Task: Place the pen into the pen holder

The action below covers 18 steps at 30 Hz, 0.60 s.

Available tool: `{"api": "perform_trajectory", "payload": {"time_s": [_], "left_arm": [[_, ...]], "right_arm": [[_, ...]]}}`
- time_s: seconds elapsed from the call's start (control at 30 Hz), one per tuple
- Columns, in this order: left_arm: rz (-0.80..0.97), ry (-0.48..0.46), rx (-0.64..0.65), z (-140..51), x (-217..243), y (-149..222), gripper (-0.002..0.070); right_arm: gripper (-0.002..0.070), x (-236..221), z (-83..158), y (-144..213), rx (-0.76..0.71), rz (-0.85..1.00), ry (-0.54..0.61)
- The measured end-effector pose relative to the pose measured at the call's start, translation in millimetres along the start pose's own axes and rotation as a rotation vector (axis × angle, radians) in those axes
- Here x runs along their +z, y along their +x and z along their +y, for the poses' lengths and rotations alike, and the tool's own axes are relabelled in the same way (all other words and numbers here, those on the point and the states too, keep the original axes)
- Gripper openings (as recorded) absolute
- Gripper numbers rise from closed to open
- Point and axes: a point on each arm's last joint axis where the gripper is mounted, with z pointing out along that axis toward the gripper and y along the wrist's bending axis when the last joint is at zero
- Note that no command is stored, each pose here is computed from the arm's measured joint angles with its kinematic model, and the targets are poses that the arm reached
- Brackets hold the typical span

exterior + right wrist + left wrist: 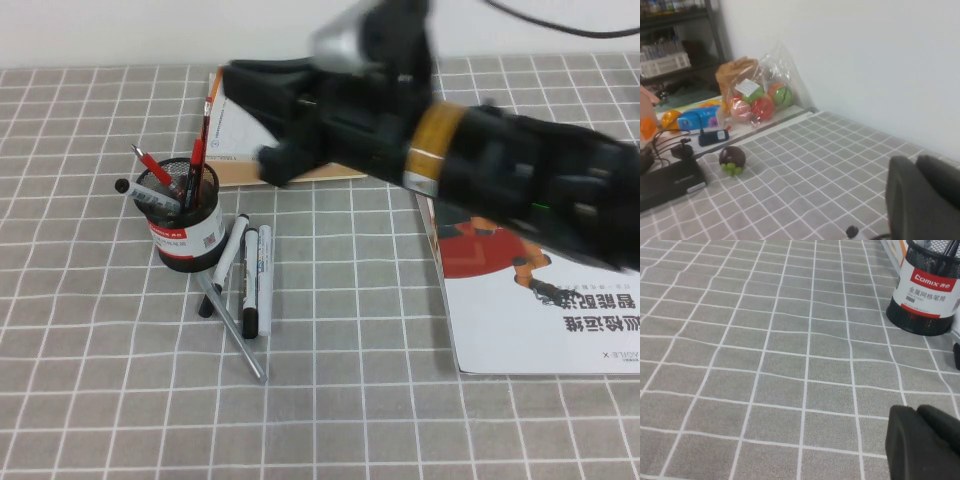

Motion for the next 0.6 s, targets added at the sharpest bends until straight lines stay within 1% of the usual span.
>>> {"api": "perform_trajectory", "payload": {"time_s": [0.2, 0.37, 0.5, 0.6], "left_arm": [[0.0, 0.0, 0.0, 0.0, 0.0, 0.0, -0.0005], [0.0, 0.0, 0.0, 0.0, 0.0, 0.0, -0.0005], [0.0, 0.0, 0.0, 0.0, 0.0, 0.0, -0.0005], [0.0, 0.0, 0.0, 0.0, 0.0, 0.0, -0.0005]], "right_arm": [[-0.0012, -64.9, 26.0, -22.5, -0.057, -0.028, -0.004], [-0.0012, -108.1, 48.9, -36.0, -0.185, -0.044, -0.037], [-0.0013, -134.5, 67.1, -43.1, -0.316, -0.029, -0.107], [-0.0012, -152.2, 82.5, -46.1, -0.323, -0.01, -0.193]]}}
